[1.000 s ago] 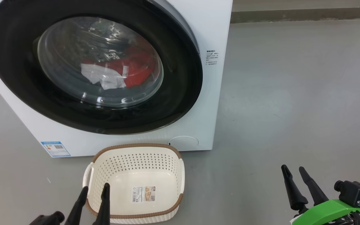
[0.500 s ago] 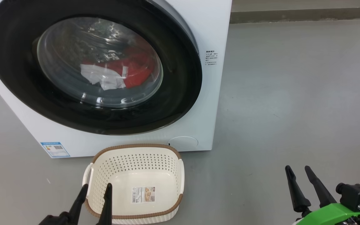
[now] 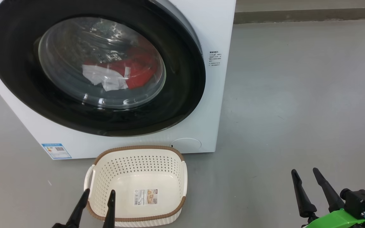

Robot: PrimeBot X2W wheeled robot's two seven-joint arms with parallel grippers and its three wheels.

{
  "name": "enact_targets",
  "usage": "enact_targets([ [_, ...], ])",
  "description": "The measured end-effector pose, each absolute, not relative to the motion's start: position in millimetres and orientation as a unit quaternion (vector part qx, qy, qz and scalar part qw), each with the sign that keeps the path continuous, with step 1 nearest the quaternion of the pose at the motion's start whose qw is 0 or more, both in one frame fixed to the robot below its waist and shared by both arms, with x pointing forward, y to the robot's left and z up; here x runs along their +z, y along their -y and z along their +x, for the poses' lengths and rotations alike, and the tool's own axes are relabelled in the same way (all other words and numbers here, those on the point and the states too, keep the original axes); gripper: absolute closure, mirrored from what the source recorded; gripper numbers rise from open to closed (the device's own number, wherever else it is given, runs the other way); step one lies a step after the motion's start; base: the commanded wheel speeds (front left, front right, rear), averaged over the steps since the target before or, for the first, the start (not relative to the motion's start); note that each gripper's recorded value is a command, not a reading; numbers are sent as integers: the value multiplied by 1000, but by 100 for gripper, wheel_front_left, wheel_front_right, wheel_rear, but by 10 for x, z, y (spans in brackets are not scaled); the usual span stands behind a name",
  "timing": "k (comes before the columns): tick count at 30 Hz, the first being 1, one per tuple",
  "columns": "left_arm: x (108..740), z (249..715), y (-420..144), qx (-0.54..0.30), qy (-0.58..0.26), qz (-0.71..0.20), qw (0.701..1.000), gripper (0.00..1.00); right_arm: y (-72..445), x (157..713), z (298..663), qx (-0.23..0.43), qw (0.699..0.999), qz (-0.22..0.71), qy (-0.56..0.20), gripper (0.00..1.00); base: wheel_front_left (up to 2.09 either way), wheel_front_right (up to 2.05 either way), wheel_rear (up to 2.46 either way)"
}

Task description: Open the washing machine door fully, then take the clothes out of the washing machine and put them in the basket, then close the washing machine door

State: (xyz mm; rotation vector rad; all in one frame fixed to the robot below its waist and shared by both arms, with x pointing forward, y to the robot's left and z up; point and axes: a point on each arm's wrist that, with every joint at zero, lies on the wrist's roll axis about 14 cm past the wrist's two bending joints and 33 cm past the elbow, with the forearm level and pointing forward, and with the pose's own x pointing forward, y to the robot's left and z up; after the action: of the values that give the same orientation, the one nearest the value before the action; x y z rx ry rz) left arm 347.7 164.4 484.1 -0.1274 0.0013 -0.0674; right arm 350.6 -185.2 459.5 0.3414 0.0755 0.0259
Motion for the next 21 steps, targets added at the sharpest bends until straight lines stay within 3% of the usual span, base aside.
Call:
enact_targets([
  [21,4807,3462,-1693,-28,-2,-51,998,0,1977,4532,3412,-10,988,151,-39,0,0,0,0],
])
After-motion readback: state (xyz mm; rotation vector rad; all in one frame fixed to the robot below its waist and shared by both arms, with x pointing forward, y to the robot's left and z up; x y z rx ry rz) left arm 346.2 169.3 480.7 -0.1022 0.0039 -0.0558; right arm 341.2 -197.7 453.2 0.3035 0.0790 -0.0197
